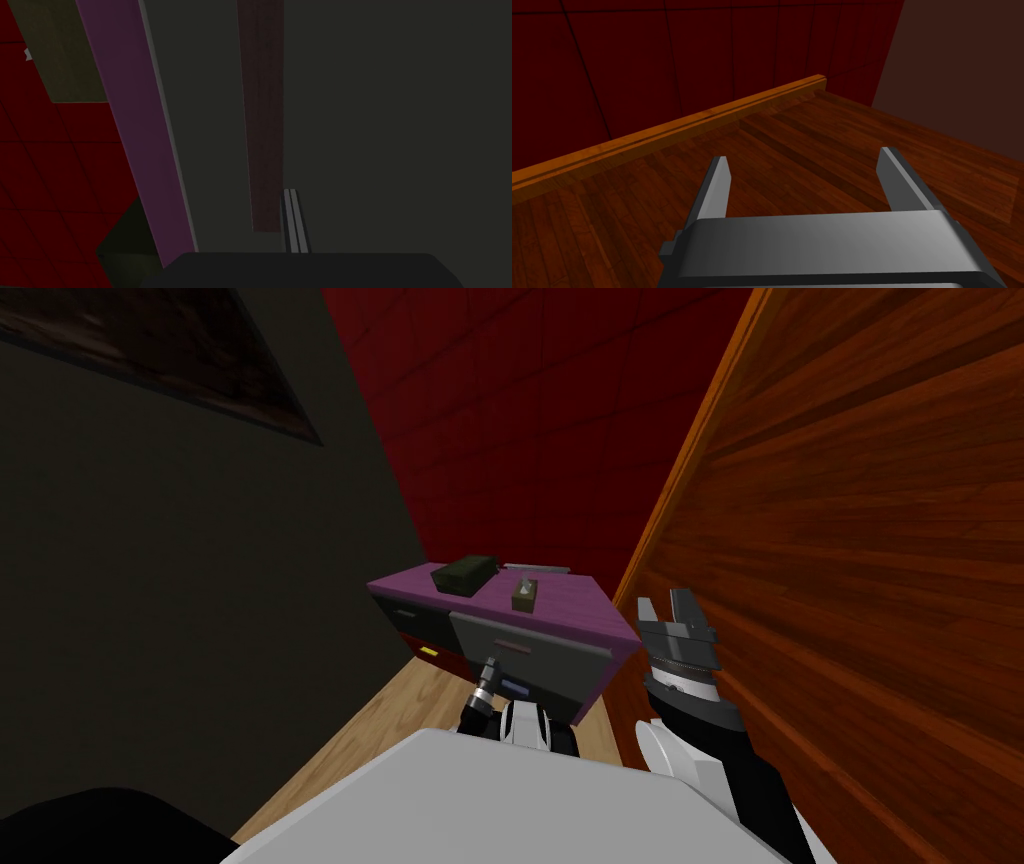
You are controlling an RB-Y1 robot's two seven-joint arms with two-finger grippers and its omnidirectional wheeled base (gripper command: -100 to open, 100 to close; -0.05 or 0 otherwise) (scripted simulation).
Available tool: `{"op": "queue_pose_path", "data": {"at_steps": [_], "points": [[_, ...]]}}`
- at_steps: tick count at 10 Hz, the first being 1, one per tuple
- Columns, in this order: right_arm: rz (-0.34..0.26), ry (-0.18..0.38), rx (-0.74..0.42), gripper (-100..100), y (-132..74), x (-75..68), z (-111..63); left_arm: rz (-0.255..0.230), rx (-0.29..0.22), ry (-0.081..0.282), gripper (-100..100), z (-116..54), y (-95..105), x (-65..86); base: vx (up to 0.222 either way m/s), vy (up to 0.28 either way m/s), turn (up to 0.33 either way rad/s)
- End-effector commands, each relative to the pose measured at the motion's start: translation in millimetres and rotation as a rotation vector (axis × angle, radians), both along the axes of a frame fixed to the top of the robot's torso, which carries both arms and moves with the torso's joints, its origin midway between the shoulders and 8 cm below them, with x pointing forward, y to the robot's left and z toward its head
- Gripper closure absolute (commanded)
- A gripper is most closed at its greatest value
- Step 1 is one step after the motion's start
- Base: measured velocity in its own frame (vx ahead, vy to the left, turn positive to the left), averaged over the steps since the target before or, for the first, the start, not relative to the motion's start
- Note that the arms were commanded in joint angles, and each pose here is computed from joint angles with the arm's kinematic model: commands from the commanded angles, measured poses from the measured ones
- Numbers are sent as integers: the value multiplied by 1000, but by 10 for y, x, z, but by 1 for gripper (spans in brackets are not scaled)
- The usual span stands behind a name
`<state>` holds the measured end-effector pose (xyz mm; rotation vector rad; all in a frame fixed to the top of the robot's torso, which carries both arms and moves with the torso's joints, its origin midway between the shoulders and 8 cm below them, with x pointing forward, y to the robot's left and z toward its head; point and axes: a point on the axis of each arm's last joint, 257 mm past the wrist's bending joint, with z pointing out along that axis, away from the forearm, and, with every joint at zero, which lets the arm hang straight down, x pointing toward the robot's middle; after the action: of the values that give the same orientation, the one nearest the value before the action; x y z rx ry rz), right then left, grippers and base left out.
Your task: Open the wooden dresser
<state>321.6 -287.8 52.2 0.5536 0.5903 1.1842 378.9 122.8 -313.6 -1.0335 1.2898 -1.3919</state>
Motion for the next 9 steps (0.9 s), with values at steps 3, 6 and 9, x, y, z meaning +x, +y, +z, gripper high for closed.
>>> {"op": "queue_pose_path", "data": {"at_steps": [3,6,9], "points": [[0,0,0,0,0,0,0,-5,2,1,100,30,-11,-83,-164,45,13],[0,0,0,0,0,-1,-1,-32,61,8,-100,-32,124,-136,16,-2,-3],[0,0,0,0,-1,-1,-1,-28,61,26,-100,-32,128,-63,151,-32,-14]]}}
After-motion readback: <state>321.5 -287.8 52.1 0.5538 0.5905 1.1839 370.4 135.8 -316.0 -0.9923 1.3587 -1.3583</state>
